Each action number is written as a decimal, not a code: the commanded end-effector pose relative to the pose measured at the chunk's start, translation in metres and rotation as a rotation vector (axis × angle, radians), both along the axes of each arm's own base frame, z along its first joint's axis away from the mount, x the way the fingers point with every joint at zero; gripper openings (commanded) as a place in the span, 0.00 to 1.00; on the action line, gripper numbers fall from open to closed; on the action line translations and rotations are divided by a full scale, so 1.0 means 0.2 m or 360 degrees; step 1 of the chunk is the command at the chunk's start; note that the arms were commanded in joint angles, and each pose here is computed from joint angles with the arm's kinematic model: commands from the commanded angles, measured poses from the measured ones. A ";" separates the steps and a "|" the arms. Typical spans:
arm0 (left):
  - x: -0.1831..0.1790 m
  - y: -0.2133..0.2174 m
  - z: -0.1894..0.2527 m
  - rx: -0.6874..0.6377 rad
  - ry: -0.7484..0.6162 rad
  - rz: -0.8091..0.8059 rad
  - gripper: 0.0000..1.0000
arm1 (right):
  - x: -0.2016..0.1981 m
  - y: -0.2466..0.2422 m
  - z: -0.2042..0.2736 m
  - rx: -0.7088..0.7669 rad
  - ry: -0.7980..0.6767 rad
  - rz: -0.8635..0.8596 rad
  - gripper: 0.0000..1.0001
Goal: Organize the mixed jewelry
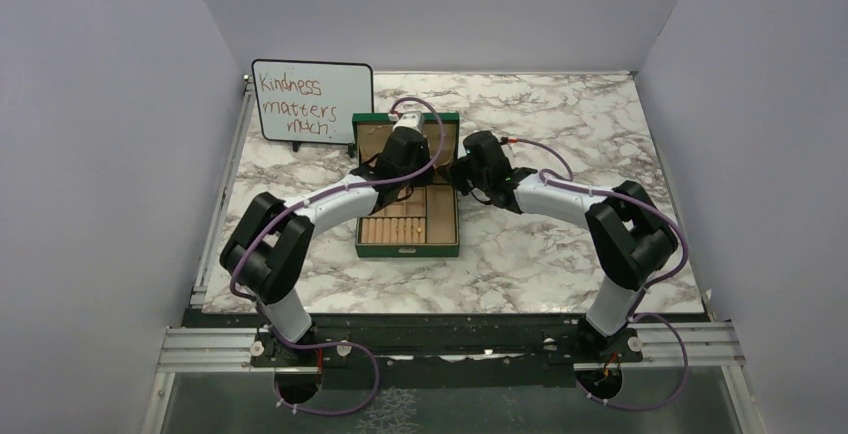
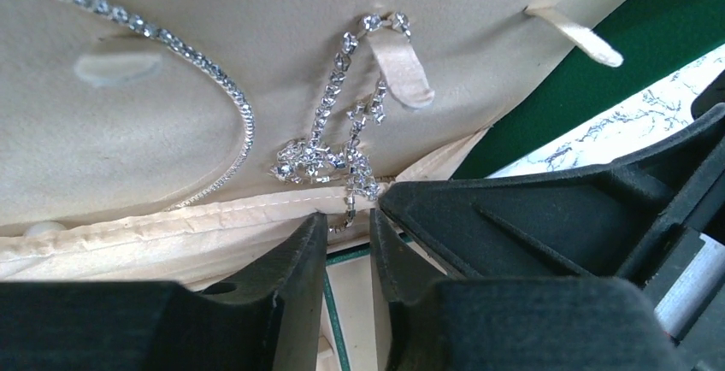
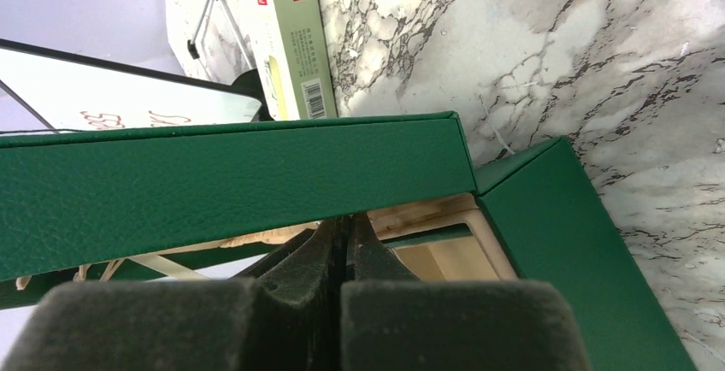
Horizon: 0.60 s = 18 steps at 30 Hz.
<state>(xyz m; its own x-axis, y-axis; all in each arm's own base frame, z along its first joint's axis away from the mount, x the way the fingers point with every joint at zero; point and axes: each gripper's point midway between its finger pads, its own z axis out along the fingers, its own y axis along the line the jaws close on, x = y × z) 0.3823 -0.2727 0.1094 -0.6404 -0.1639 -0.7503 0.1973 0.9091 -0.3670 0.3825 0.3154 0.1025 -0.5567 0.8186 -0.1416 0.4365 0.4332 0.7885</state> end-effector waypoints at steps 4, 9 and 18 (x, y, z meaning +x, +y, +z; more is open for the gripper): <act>0.09 -0.01 0.04 0.0008 -0.0059 0.0055 0.16 | -0.11 -0.03 -0.09 -0.0080 0.0117 0.0084 0.01; 0.09 0.00 0.08 0.0009 -0.0080 0.0064 0.01 | -0.11 -0.03 -0.10 -0.0085 0.0115 0.0082 0.01; 0.05 0.05 0.25 -0.0041 -0.0176 0.0082 0.00 | -0.11 -0.05 -0.09 -0.0099 0.0105 0.0064 0.01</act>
